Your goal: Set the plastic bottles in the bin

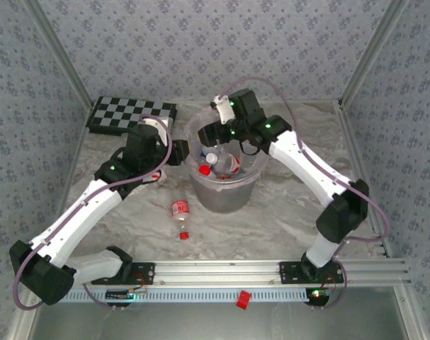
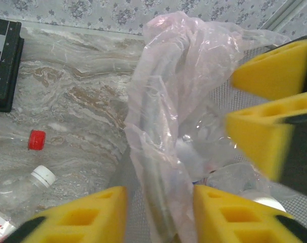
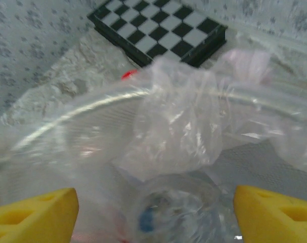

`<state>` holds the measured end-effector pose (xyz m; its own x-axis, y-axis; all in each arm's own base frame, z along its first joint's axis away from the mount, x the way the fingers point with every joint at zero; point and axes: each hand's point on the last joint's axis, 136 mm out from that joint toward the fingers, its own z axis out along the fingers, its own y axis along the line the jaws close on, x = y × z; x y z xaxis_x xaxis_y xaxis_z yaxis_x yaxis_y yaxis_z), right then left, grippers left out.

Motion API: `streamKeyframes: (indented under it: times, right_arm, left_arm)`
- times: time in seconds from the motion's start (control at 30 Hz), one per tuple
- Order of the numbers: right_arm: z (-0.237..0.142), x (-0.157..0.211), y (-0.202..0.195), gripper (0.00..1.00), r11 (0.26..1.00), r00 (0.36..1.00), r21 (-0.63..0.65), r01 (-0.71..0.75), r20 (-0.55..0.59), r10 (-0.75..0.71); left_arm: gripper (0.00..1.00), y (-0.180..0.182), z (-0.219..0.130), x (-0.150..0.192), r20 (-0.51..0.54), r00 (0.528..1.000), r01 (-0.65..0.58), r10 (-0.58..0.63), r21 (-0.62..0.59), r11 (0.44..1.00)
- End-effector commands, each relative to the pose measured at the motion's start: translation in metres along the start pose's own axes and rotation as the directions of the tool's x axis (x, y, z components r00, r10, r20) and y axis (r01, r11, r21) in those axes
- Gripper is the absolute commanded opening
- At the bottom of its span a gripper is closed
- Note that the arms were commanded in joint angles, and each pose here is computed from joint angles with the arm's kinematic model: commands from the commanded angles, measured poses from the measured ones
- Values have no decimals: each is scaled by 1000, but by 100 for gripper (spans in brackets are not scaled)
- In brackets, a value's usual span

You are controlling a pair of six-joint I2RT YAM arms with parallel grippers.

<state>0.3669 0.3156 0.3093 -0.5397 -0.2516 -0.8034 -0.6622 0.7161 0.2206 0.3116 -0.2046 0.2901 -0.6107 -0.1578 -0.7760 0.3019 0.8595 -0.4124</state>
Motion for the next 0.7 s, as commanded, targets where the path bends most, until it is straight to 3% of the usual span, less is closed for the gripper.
streamKeyframes:
  times: [0.0,0.1,0.2,0.33,0.5,0.67]
  right_arm:
    - [-44,-24,4,86,1000,997,19,13,81,-14]
    - [-61,-38,-5,91,999,989,30,-41,146,36]
    - [-75,-53,-13,97,991,960,26,-129,252,118]
    - [-88,-37,-28,100,968,915,43,-249,337,221]
    - [-121,-13,-57,100,933,864,104,-346,423,273]
    - [-152,22,-82,100,886,818,169,-432,487,306]
  left_arm:
    - [53,5,-8,-9,0,1000,-30,31,-24,999]
    - [71,8,-19,-20,23,999,-48,49,-34,998]
    - [80,13,-35,-33,61,997,-46,49,-47,998]
    - [88,30,-62,-37,68,993,-89,98,-122,988]
    - [96,91,-70,-1,-79,988,-152,132,-356,922]
    - [98,116,-53,47,-169,986,-67,0,-389,919]
